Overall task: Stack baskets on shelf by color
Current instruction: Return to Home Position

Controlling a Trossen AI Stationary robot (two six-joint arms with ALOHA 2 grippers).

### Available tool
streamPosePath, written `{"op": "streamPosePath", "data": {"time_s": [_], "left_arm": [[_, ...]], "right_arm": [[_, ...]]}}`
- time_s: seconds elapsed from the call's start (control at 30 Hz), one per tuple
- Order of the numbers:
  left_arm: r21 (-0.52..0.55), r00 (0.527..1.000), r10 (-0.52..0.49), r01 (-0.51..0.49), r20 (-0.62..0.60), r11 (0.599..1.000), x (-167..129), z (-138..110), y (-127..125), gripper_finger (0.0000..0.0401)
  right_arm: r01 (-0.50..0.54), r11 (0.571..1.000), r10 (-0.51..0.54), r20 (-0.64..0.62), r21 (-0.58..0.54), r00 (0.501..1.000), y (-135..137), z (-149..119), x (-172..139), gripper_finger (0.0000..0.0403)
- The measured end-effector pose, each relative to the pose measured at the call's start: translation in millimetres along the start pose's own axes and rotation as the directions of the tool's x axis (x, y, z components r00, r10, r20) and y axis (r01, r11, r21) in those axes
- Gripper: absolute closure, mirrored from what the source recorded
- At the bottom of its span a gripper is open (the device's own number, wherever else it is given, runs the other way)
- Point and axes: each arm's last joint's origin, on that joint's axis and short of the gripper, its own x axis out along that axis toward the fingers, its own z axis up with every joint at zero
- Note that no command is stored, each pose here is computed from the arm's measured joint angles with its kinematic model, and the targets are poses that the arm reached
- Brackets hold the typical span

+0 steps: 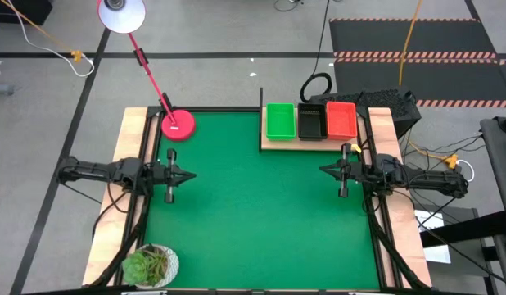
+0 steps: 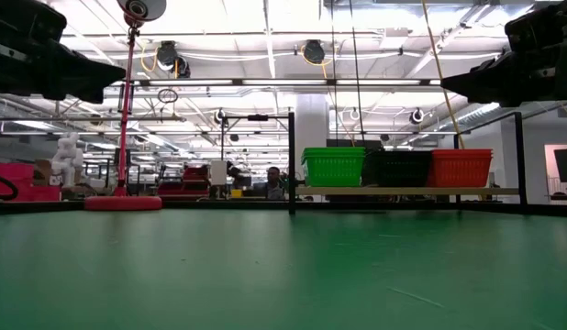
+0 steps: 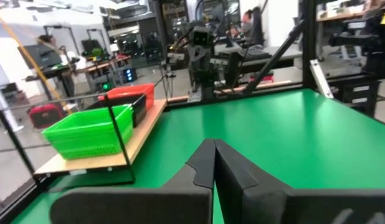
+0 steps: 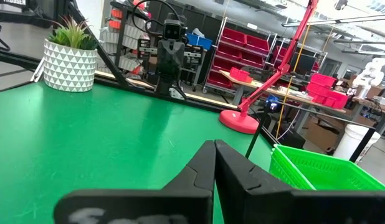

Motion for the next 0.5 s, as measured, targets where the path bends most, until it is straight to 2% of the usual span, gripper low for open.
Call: {"op": "streamPosePath", "data": {"time_s": [0.5], "left_arm": [[0.059,1.000,-0.026,0.025,0.012,0.998,-1.2,0.5,0.1,0.0393]], "right_arm": [[0.002,1.000,-0.002,0.000,0.000,1.000,-0.1,0.0,0.0,0.0403]]}}
